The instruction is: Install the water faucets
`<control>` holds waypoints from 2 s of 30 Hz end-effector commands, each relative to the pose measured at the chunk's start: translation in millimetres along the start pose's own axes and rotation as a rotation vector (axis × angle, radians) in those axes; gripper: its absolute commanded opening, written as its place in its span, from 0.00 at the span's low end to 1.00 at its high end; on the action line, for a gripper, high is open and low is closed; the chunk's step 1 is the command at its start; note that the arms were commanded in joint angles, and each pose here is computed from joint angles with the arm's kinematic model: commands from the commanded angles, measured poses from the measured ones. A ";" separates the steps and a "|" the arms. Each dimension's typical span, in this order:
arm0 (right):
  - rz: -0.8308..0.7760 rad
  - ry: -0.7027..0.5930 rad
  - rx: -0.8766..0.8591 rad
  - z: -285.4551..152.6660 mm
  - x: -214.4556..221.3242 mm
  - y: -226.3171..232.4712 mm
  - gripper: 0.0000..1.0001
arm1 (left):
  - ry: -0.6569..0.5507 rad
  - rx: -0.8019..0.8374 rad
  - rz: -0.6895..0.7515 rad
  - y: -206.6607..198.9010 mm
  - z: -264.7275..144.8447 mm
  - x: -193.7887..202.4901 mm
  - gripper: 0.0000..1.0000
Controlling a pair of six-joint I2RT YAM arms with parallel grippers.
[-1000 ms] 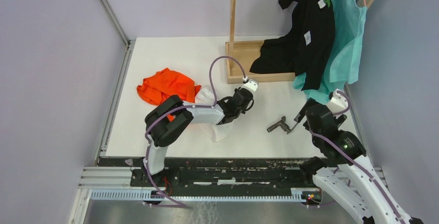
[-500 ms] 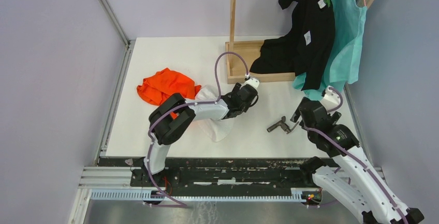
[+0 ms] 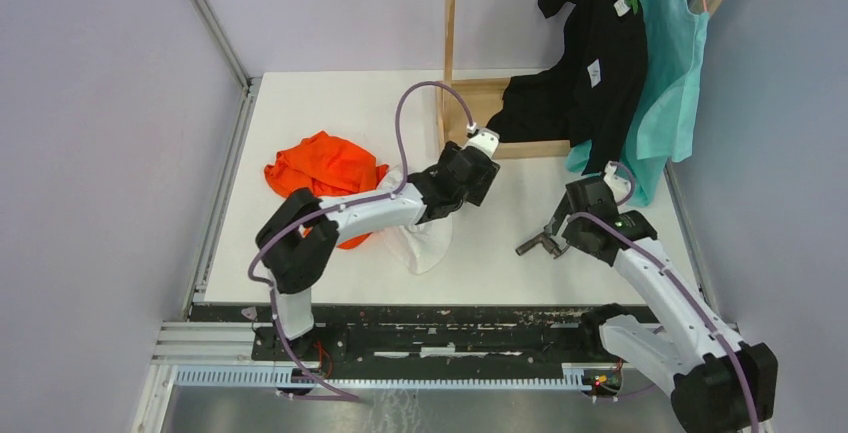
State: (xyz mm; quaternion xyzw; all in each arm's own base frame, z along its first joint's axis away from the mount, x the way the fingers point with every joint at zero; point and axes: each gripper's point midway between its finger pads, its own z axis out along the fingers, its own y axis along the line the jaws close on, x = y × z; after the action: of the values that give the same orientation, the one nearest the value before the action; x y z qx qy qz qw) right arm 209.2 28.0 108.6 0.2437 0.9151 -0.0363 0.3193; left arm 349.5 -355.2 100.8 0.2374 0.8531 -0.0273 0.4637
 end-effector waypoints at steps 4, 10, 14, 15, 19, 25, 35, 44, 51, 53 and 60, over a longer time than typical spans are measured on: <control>0.122 0.089 -0.119 35.7 8.7 21.3 0.83 | -0.133 0.170 -0.162 -1.2 -67.2 -56.0 0.79; 0.181 0.070 -0.020 63.1 10.8 9.2 0.61 | -0.221 0.299 -0.241 -2.7 -109.3 -68.3 0.79; 0.192 0.047 0.026 73.5 6.7 4.9 0.55 | -0.203 0.346 -0.259 -7.7 -118.1 -66.3 0.79; 0.186 0.049 0.041 75.4 6.6 3.3 0.53 | -0.198 0.355 -0.268 -9.1 -118.9 -65.1 0.79; 0.163 0.068 0.067 81.0 10.5 0.5 0.29 | -0.183 0.392 -0.288 -15.6 -121.5 -60.5 0.79; 0.114 0.089 0.045 79.2 15.8 0.8 0.01 | -0.143 0.425 -0.270 -16.0 -122.8 -53.1 0.79; 0.093 0.025 -0.303 41.0 -12.8 55.8 0.00 | 0.028 0.868 -0.413 -91.1 -154.4 -29.6 0.80; -0.011 0.043 -0.509 -3.1 -27.2 89.4 0.00 | 0.068 0.943 -0.543 -116.5 -136.8 -28.4 0.82; -0.043 0.041 -0.587 -20.5 -31.0 99.3 0.00 | 0.144 1.000 -0.648 -133.4 -118.7 -22.9 0.80; -0.054 0.052 -0.602 -22.9 -29.8 101.5 0.01 | 0.146 1.032 -0.715 -131.9 -116.7 -27.9 0.78; -0.079 0.069 -0.626 -26.1 -26.0 103.3 0.01 | 0.135 1.042 -0.770 -125.0 -109.0 -35.3 0.75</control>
State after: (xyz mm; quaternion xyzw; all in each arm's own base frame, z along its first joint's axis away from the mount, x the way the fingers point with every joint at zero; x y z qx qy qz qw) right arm 249.6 104.1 123.5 0.1268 0.9167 0.2146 0.3122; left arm 221.8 -440.7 140.3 0.1162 0.8101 -0.5440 0.1849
